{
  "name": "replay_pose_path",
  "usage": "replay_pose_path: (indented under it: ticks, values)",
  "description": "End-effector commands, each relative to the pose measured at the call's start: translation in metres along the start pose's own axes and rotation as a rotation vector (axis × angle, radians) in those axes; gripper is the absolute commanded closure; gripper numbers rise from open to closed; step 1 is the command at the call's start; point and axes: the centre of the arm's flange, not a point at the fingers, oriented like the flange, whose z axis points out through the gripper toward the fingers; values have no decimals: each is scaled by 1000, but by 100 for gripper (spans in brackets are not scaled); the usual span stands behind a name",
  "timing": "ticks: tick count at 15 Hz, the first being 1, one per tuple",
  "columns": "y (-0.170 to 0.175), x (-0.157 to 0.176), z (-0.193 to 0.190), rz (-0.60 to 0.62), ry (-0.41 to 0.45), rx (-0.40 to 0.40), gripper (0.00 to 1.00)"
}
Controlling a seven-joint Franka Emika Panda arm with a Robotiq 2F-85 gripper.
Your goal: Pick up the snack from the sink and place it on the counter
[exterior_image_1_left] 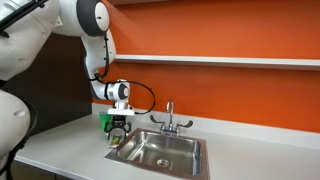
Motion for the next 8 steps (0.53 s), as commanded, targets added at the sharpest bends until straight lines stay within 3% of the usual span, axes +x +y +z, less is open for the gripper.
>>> replay_pose_path:
  ticks: [1,8]
  values:
    - [8,-9,-16,5,16,-18,0]
    - [24,-29,-41,71,81,-48,0]
